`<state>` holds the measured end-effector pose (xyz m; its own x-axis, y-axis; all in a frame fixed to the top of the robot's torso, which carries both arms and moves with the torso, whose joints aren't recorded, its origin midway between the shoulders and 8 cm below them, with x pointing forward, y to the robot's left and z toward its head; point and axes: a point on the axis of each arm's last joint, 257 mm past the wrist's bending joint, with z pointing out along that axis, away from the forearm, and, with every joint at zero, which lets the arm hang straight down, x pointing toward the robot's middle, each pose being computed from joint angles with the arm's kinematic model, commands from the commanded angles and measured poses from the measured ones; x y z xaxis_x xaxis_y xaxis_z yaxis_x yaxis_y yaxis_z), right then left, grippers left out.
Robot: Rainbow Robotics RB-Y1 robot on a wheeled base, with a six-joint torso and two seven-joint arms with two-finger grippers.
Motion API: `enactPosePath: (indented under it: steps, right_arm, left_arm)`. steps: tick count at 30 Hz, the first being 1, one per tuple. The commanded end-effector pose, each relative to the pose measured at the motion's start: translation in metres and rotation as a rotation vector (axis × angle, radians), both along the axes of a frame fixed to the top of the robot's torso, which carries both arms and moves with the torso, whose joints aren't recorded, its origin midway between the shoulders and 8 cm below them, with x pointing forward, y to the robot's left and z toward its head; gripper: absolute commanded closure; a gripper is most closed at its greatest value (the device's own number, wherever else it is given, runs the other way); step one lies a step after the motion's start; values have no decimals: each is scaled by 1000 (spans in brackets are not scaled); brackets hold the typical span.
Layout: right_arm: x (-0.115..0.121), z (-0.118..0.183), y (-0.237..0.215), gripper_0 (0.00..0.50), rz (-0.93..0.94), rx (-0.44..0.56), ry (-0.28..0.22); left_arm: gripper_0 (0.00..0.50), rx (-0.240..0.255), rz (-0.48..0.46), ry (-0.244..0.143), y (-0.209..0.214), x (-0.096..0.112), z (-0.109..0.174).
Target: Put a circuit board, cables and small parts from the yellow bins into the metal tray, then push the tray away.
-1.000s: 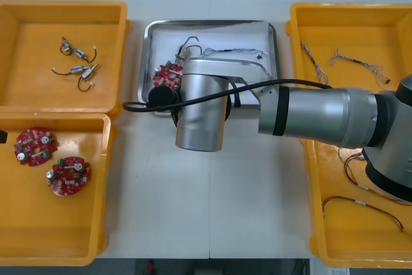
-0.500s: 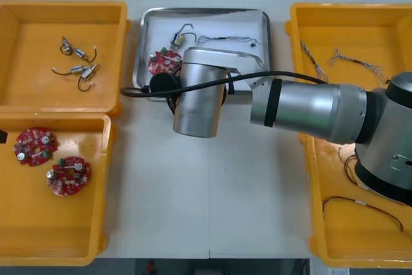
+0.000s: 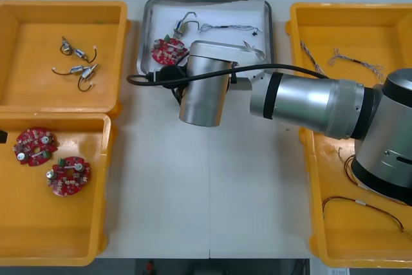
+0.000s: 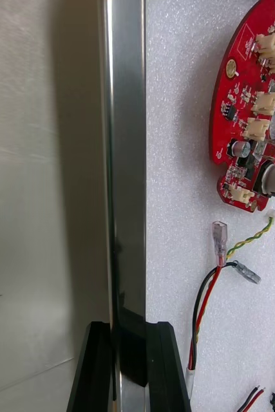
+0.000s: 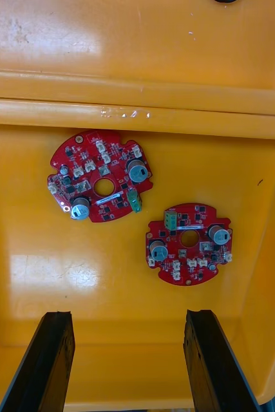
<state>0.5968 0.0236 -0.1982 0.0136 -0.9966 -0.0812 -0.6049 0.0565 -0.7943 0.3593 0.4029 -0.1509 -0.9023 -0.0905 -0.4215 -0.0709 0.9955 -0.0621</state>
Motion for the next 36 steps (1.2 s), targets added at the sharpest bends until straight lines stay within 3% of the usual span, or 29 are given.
enactPosePath:
  steps: [1,16,17,18,19,20,30,32,36]
  right_arm:
    - [17,47,31,500,58,23,-93]
    - [32,54,35,499,83,40,-128]
    - [32,54,36,400,87,36,-130]
    - [31,54,36,201,89,33,-130]
    - [31,55,36,59,89,30,-131]
    - [29,54,36,0,88,23,-128]
    - [-6,77,46,0,54,26,-96]
    - [-16,77,47,0,43,43,-67]
    - [-45,72,42,0,-13,111,49]
  left_arm:
    - [0,90,-95,-16,9,-2,11]
    - [0,90,-95,-16,9,-2,11]
    - [0,90,-95,-16,9,-2,11]
    - [0,90,-95,-16,9,-2,11]
    - [0,90,-95,-16,9,-2,11]
    - [0,90,-95,-16,9,-2,11]
    - [0,90,-95,-16,9,-2,11]
    - [0,90,-95,-16,9,-2,11]
    - [0,90,-95,-16,9,-2,11]
